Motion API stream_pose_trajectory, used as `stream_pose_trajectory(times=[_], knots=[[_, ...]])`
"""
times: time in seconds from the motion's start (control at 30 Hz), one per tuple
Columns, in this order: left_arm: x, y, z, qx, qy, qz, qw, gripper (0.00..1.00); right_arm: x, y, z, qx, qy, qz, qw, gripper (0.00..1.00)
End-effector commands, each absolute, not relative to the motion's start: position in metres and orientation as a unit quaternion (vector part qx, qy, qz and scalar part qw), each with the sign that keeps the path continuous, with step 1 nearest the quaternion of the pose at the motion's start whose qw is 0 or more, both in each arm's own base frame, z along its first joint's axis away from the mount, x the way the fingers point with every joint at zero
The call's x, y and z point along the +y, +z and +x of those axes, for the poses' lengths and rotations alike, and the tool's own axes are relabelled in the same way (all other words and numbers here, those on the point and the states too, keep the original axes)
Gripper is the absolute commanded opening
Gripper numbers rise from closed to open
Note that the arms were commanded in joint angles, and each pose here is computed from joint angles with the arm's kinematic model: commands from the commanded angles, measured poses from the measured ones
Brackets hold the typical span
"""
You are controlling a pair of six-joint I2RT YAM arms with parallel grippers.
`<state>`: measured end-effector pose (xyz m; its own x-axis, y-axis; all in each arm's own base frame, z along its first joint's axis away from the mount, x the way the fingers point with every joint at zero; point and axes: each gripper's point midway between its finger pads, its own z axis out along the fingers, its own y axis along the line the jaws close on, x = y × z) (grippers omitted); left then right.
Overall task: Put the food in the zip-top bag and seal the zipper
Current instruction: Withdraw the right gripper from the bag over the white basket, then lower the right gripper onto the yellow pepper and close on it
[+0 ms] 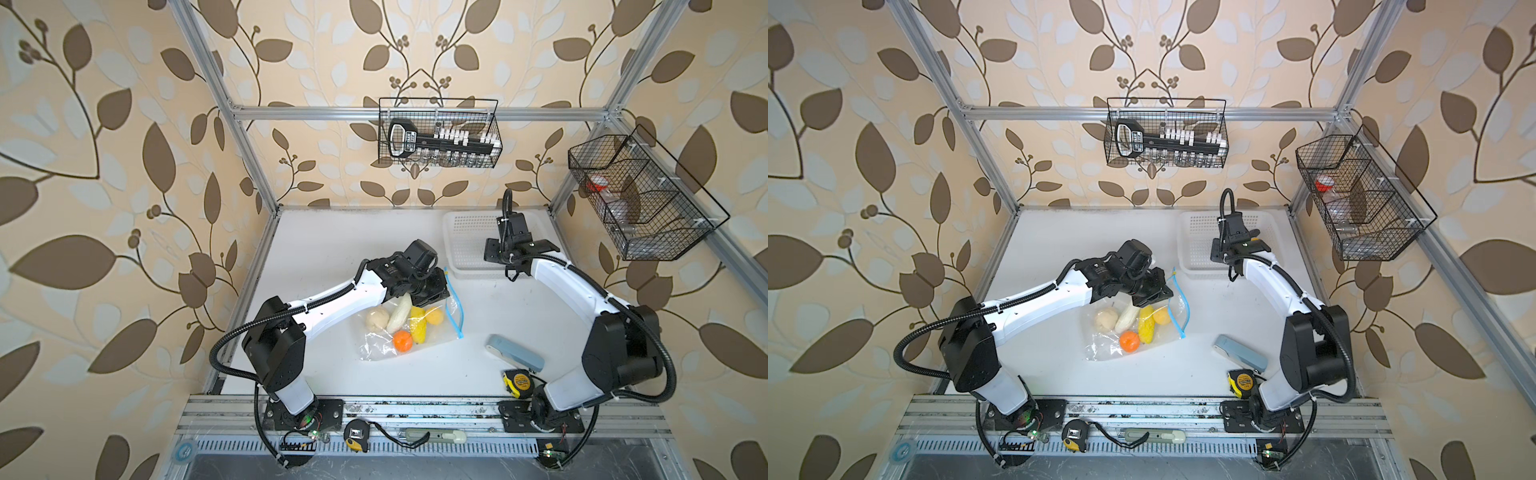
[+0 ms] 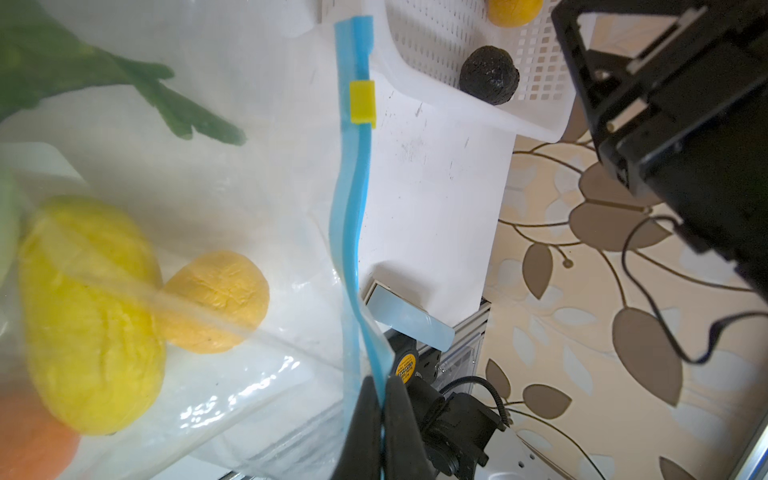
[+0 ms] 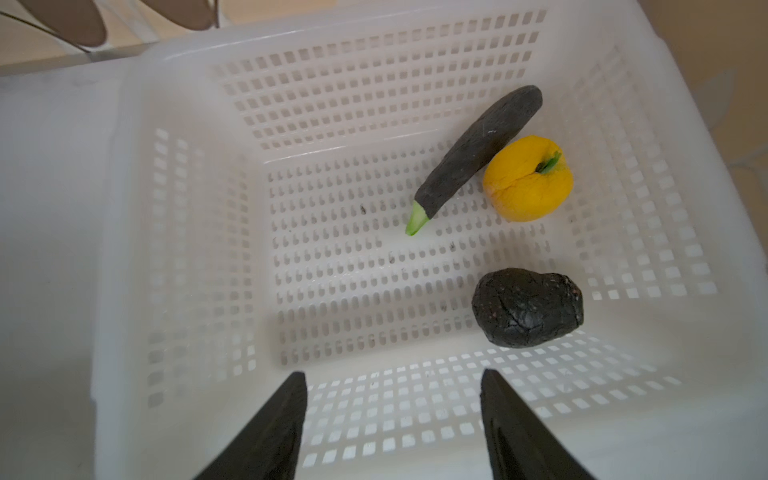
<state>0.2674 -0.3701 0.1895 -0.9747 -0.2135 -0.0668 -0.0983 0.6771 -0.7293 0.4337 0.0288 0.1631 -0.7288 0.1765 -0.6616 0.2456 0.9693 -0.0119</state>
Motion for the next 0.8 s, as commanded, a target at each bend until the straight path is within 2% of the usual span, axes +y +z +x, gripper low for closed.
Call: stream_pose_trajectory(times=[0.0, 0.23, 0.77], knots=[[-0.375, 0.205, 0.266, 0.905, -0.412, -0.063, 0.087, 0.0, 0.019, 0.161, 0.457, 0.928, -0.06, 0.125, 0.346, 0.67], [-0.376, 0.209, 0.267, 0.902, -0.417, -0.061, 0.091, 0.0, -0.016, 0.137, 0.481, 0.931, -0.102, 0.158, 0.312, 0.67], [-0.373, 0.208, 0.265, 0.902, -0.418, -0.063, 0.091, 0.0, -0.072, 0.097, 0.494, 0.931, -0.132, 0.207, 0.271, 0.68]])
